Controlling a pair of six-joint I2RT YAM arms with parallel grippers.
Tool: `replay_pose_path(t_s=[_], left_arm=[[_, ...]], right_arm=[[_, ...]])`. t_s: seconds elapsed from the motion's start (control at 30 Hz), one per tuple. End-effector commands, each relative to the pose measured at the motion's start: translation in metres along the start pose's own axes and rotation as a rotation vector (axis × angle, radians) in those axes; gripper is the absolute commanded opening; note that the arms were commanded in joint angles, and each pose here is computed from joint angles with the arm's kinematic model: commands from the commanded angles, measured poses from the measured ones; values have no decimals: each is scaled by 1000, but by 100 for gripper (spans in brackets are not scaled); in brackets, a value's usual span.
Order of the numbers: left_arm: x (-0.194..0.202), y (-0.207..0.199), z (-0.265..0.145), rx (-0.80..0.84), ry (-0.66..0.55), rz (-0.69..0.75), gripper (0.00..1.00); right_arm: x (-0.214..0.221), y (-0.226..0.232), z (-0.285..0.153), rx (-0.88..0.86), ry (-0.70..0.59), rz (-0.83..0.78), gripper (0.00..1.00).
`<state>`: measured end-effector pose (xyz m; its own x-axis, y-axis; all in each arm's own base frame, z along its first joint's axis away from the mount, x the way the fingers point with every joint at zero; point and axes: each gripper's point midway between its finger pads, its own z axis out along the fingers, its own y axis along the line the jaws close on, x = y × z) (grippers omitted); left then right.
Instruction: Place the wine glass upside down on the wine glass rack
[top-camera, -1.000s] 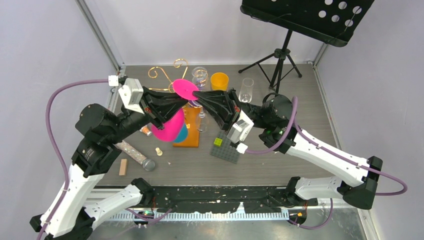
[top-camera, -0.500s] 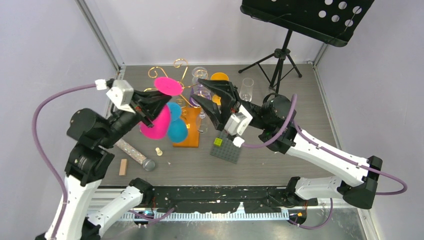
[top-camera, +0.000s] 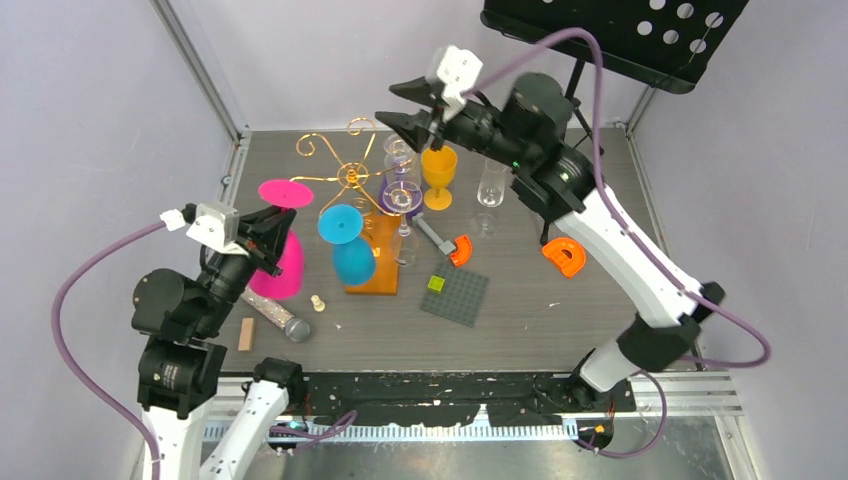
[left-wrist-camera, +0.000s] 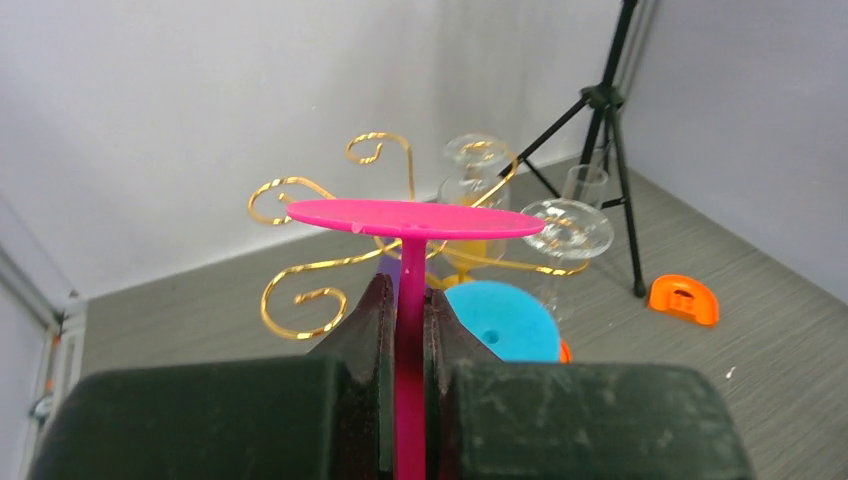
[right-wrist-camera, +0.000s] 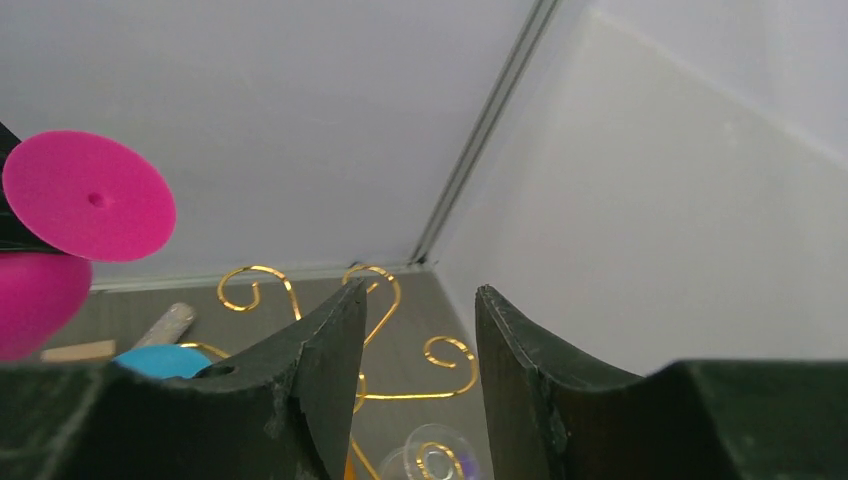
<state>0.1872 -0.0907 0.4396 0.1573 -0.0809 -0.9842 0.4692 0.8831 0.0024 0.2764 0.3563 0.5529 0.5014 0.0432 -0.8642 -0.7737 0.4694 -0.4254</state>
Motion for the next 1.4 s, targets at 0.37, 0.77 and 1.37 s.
replay_pose_path(t_s=[0.37,0.77,1.37], left_arm=[[36,45,-10,-241,-56,-1,0],[48,39,3,-178,-31,3,0],[63,37,8,-148,-4,2,0]], right_arm=[[100,71,42,-377,256,385,48],[146,79,54,-348,333,316,47],[185,83,63,-321,412,305,38]])
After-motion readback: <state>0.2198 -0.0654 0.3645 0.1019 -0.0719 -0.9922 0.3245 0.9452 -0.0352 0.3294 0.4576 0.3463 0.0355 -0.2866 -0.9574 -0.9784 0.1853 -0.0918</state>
